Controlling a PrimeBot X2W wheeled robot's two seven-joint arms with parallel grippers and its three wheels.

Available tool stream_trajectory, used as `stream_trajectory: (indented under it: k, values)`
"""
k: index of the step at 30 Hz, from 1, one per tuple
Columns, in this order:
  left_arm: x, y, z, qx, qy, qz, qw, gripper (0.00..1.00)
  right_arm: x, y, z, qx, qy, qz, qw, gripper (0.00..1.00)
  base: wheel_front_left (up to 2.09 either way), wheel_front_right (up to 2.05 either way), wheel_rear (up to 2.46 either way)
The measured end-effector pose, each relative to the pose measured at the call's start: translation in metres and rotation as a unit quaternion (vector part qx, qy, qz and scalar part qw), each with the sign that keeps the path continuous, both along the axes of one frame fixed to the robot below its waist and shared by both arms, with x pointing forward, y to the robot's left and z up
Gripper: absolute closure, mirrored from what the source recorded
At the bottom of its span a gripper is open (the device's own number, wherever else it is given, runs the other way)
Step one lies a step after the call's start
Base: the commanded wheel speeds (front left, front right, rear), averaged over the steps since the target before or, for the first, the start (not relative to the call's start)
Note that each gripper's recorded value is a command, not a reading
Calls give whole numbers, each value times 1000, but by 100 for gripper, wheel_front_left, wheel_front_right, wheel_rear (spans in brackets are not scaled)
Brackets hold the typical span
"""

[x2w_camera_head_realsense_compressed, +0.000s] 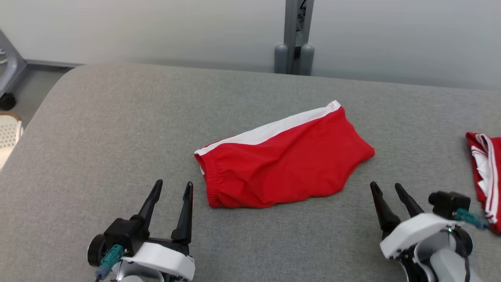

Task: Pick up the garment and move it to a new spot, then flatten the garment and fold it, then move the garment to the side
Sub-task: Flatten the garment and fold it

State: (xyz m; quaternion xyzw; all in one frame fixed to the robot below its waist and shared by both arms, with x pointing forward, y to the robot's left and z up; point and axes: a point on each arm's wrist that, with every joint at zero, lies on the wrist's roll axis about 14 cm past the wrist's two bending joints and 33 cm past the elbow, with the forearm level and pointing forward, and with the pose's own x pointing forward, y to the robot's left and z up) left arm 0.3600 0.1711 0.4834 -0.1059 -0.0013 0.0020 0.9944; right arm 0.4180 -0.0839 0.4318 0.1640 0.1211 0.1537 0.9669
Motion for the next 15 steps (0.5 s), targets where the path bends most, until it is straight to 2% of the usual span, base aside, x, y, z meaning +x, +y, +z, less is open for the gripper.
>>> stream_trajectory:
  k: [3,8,15]
  values:
    - [2,1,-3,1,6,3,1000,0,15,7,-11,21,46,9,999,0,0,0,0]
    - [-2,5,-11,1,19,10,1000,0,34,18,-28,23,104,26,994,0,0,0,0]
    - [-8,21,-7,7,18,43,999,0,52,35,-38,58,151,27,986,0,0,0,0]
